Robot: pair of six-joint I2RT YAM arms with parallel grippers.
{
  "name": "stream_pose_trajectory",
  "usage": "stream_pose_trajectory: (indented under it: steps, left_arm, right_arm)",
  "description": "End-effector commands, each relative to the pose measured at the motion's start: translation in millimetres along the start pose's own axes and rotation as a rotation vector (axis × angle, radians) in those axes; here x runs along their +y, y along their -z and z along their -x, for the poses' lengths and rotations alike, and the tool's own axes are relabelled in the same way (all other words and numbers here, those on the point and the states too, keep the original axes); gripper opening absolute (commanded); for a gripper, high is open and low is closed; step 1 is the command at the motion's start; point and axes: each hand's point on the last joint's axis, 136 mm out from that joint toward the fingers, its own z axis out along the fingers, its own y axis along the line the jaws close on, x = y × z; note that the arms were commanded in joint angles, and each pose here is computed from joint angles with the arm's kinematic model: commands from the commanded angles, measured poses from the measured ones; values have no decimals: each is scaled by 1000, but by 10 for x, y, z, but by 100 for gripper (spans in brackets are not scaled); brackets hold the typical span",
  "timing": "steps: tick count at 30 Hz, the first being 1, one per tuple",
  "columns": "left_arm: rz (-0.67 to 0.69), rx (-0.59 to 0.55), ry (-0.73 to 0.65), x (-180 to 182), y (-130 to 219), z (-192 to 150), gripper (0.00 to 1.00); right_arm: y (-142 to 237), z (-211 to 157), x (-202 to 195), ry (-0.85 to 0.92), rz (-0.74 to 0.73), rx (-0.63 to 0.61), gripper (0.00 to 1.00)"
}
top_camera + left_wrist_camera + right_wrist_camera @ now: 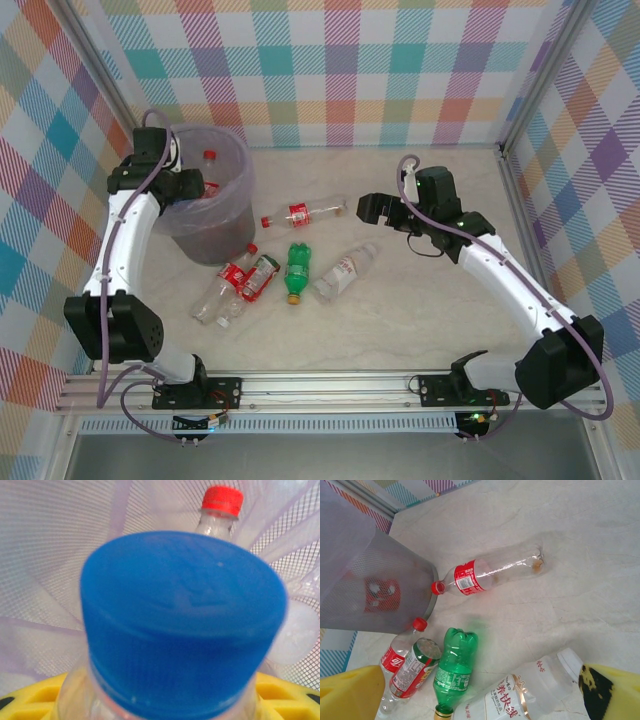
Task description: Put the plastic bottles in the bin
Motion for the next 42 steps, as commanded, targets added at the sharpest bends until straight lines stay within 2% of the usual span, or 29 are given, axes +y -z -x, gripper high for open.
stream_pose_trajectory:
  steps: [1, 6, 8, 12, 13, 20, 24, 28, 32, 37, 39, 42]
  left_arm:
    - [-86, 12, 2, -114, -226, -29, 51]
    - [-204, 38, 0, -321, -461, -98, 55]
    - [-215, 45, 0, -346, -489, -94, 66]
    - [-211, 33, -3, -340, -430, -40, 97]
    - [-210, 27, -5, -340, -398, -16, 100]
    - [-216, -49, -62, -350, -25, 236, 100]
    - [-161, -117, -102, -256, 274, 405, 100]
    - [-115, -198, -126, -175, 617, 542, 100]
    - [-153, -274, -110, -243, 959, 620, 100]
    - [-227, -343, -136, -580, 1366, 536, 100]
    - [-311, -356, -152, -860, 1501, 415, 96]
    - [-413, -308, -219, -1250, 1588, 103, 96]
  right_arm:
    - [7, 103, 110, 16, 35, -19, 99]
    - [-8, 96, 108, 7, 35, -12, 99]
    - [-15, 86, 89, 2, 25, -6, 99]
    - [-35, 87, 69, -3, 14, -1, 99]
    - [-33, 93, 79, -6, 18, -3, 99]
    - [-7, 120, 52, -42, 7, -34, 99]
    - [40, 66, -82, -80, -69, -13, 99]
    - [64, -60, -98, -103, -70, 36, 97]
    - [-60, -401, -237, -200, -36, 70, 94]
    - [-305, -758, -494, -303, -76, 98, 93]
    - [-424, -863, -566, -333, -86, 104, 93]
    - [-637, -1007, -598, -388, -55, 129, 92]
